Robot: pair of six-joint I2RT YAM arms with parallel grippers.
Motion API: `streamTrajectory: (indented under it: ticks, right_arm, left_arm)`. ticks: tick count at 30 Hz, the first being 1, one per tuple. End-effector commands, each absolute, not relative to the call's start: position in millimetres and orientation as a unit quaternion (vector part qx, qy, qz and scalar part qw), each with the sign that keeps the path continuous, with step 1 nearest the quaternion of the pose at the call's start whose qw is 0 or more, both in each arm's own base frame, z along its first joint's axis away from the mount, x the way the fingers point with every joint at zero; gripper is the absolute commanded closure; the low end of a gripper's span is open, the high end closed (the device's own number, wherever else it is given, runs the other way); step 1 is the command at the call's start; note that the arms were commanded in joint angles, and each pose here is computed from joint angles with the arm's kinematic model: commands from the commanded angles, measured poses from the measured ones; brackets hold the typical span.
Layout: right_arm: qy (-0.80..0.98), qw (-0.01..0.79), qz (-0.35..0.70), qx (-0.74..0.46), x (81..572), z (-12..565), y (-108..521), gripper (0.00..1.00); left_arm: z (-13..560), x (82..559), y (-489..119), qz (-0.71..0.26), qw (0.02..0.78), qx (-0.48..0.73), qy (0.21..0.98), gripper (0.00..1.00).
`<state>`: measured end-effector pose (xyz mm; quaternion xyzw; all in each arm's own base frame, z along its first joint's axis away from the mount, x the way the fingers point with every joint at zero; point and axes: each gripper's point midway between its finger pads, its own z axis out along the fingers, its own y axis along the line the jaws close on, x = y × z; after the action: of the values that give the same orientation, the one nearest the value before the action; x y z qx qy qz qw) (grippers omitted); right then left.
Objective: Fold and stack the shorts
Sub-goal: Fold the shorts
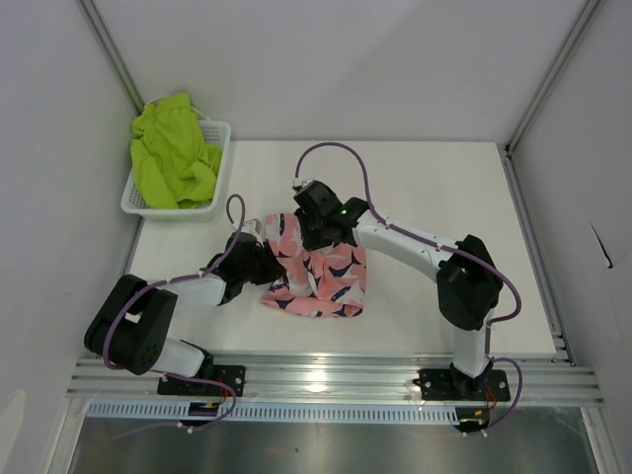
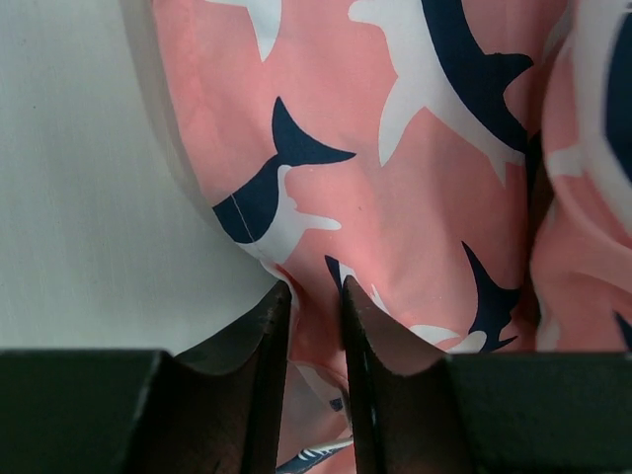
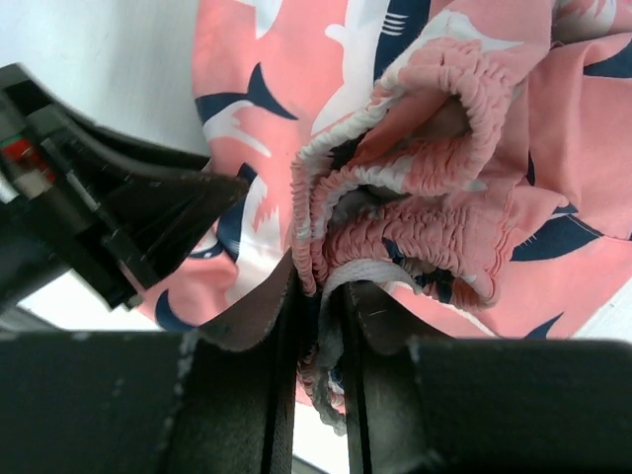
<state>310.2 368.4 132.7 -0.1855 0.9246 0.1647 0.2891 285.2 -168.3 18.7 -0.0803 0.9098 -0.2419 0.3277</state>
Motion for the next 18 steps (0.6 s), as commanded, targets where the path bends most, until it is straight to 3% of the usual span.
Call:
streamTrajectory:
  ticks: [1,15,18]
  right_arm:
    - [0.917,0.317,0.163,-0.182,323.6,136.2,385.1,1.0]
    - [0.924,0.286,0.147,-0.206,316.3,78.9,418.3,1.0]
    - [0.927,0.277,0.151,-0.202,315.7,72.1,423.0,0.91]
  left_arm:
    - [3.2,268.1,-156.9,-0.218,0.302,-0.072,0.925,0.69]
    - [1.9,262.6,-152.0,-0.212,0.304,-0.078,0.926,0.71]
    - [0.0,261.6,-151.9,-0.212,0.302,-0.078,0.926,0.71]
